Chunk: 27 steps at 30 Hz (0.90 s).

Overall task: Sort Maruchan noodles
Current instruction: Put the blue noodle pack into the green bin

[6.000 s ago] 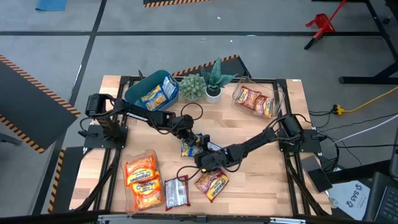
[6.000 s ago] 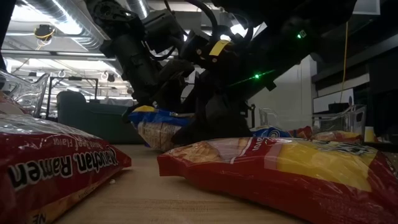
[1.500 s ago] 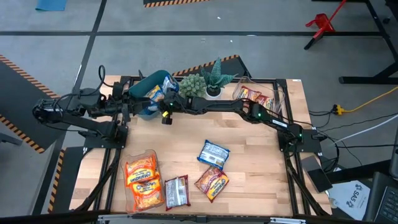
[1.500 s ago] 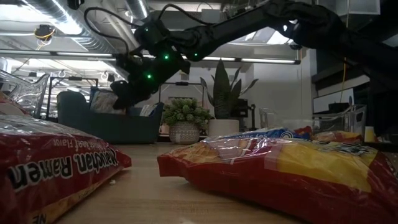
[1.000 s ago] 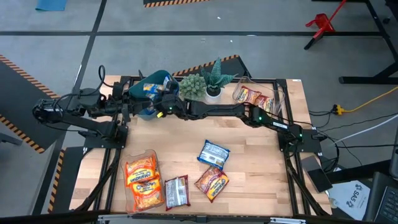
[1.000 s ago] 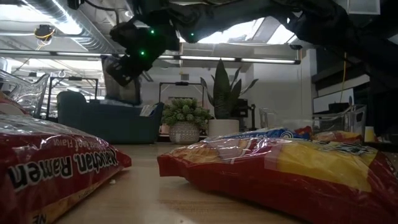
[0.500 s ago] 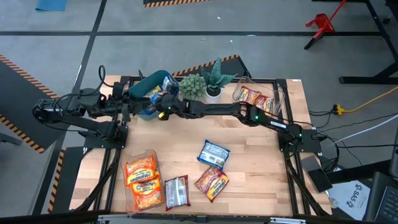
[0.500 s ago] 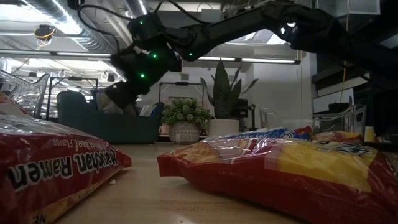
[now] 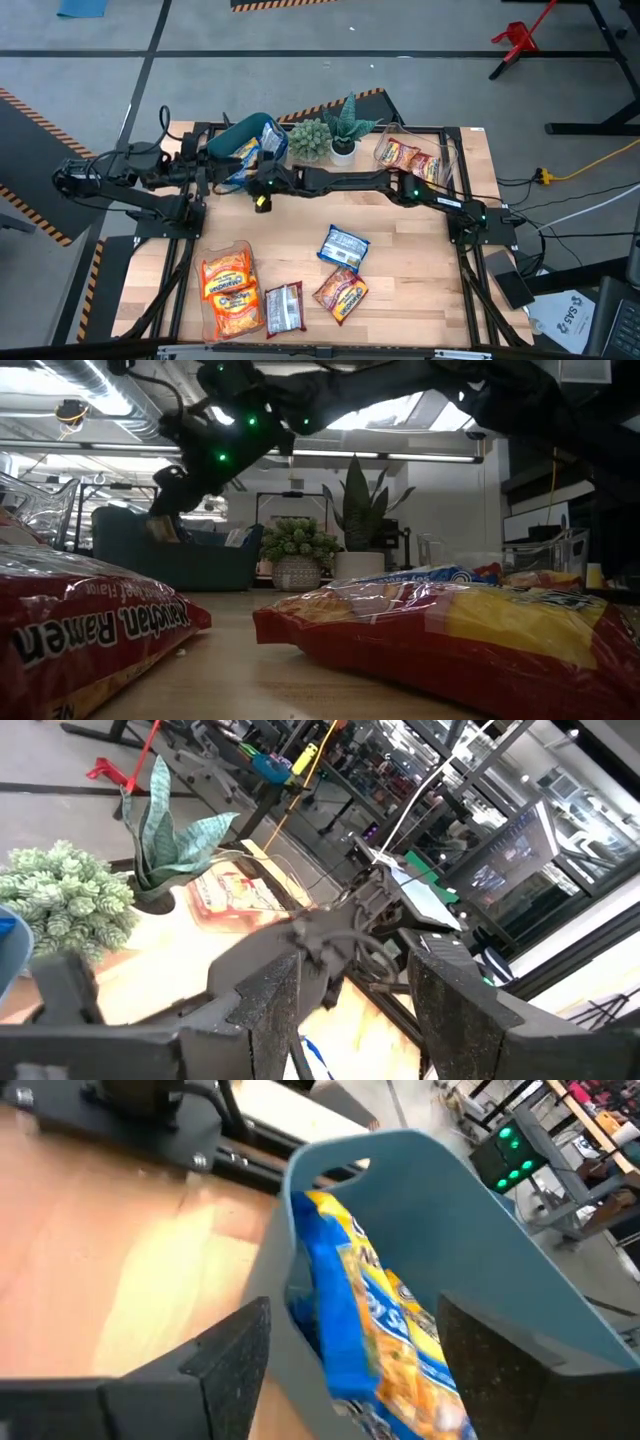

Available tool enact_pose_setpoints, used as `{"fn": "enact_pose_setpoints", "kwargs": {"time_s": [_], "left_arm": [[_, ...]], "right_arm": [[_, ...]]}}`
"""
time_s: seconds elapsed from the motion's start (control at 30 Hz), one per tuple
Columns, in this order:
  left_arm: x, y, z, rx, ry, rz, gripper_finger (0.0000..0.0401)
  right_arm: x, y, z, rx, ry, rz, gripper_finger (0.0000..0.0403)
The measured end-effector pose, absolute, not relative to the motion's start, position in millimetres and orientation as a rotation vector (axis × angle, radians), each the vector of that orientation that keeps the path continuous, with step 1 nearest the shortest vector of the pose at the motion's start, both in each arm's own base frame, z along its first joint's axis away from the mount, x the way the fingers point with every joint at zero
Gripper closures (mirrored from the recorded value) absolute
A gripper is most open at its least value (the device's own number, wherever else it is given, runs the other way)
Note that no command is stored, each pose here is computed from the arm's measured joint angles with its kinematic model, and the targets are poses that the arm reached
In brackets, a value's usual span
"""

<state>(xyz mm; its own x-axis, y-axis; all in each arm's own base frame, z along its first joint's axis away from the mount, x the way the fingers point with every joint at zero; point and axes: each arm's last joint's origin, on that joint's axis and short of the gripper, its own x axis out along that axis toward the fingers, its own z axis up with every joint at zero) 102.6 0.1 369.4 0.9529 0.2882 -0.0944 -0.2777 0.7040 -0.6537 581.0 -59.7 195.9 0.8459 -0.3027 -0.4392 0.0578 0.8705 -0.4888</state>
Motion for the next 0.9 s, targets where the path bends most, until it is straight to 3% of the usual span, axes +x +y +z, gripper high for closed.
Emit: {"fn": "enact_pose_setpoints", "kwargs": {"time_s": [0.17, 0.27, 0.5, 0.57, 0.73, 0.9], "left_arm": [[102.6, -1.0, 369.2, -0.723, -0.010, 0.306, 0.0219], [102.5, -1.7, 369.1, -0.723, -0.006, 0.300, 0.0219], [102.4, -1.4, 369.1, -0.722, -0.012, 0.312, 0.0219], [102.4, -1.3, 369.1, -0.721, -0.013, 0.315, 0.0219], [102.4, -1.0, 369.2, -0.721, -0.017, 0.324, 0.0219], [102.3, -1.0, 369.3, -0.723, -0.019, 0.325, 0.0219]], "right_arm": [[572.7, -60.3, 210.7, -0.509, 0.594, -0.234, 0.0150], [566.5, -64.0, 216.4, -0.521, 0.649, -0.256, 0.0186], [566.4, -70.2, 208.2, -0.371, 0.649, -0.212, 0.0359], [569.4, -70.7, 201.6, -0.334, 0.630, -0.209, 0.0390], [578.2, -71.7, 189.1, -0.285, 0.556, -0.234, 0.0371], [582.8, -70.6, 171.9, -0.265, 0.552, -0.203, 0.0391]]}}
